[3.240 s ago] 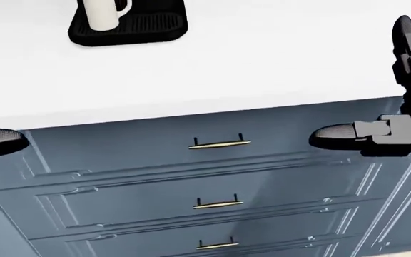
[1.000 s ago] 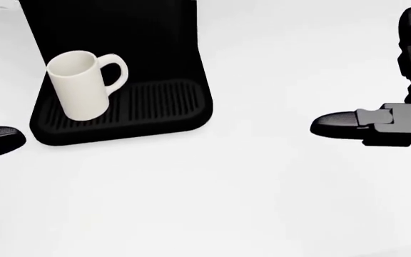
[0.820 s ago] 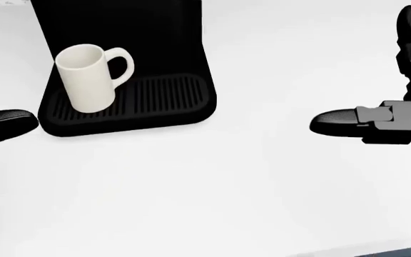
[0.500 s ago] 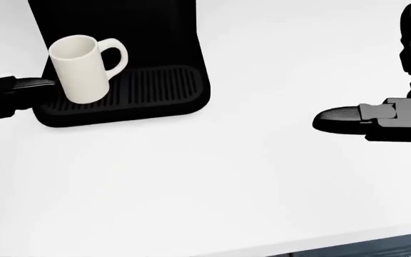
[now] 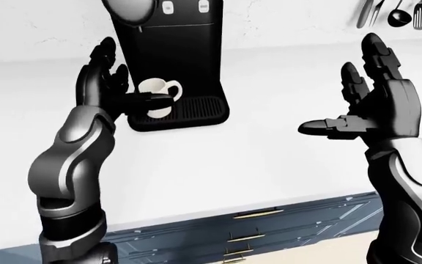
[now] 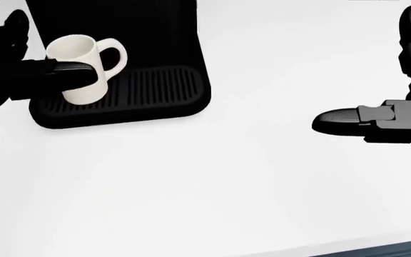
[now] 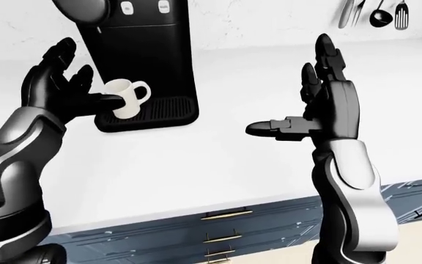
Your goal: Pick the mug from under the coffee machine dispenser and place it on the counter.
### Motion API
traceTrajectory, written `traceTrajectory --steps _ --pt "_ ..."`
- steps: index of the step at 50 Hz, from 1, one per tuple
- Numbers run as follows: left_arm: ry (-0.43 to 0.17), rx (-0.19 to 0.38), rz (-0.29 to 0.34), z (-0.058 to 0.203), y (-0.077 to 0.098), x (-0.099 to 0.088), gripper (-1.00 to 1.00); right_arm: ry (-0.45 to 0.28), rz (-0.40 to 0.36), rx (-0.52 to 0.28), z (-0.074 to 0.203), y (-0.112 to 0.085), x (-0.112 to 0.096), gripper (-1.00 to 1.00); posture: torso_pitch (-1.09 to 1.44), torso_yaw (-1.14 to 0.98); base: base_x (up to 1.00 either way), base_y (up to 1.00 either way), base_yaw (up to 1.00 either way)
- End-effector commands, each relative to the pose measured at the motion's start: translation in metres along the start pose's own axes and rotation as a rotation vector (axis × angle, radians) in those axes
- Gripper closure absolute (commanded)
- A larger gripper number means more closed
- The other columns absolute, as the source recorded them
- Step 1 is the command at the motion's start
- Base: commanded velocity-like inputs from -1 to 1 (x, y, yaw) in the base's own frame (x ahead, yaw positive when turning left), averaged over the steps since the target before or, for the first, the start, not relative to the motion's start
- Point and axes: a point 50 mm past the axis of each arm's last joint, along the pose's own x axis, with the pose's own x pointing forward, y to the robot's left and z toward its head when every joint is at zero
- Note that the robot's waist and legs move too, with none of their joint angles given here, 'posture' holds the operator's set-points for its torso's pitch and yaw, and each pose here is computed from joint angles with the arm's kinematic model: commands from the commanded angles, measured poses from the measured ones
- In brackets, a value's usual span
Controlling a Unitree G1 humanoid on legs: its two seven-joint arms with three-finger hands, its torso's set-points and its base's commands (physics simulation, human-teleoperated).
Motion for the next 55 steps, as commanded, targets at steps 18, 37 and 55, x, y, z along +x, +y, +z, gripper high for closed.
traceTrajectory --steps 18,37,55 --pt "-0.101 0.017 0.045 0.004 -0.01 -0.002 -1.0 -0.086 -0.004 -0.01 0.016 -0.001 -0.001 -1.0 0.0 0.0 0.0 0.0 0.0" --pt "-0.096 -0.009 0.039 -0.001 -0.022 0.008 -1.0 -0.088 -0.006 -0.01 0.016 -0.002 -0.001 -1.0 0.0 0.0 0.0 0.0 0.0" --pt "-0.102 -0.018 0.06 0.0 -0.02 0.011 -1.0 -0.088 -0.004 -0.01 0.016 -0.001 -0.001 -1.0 0.0 0.0 0.0 0.0 0.0"
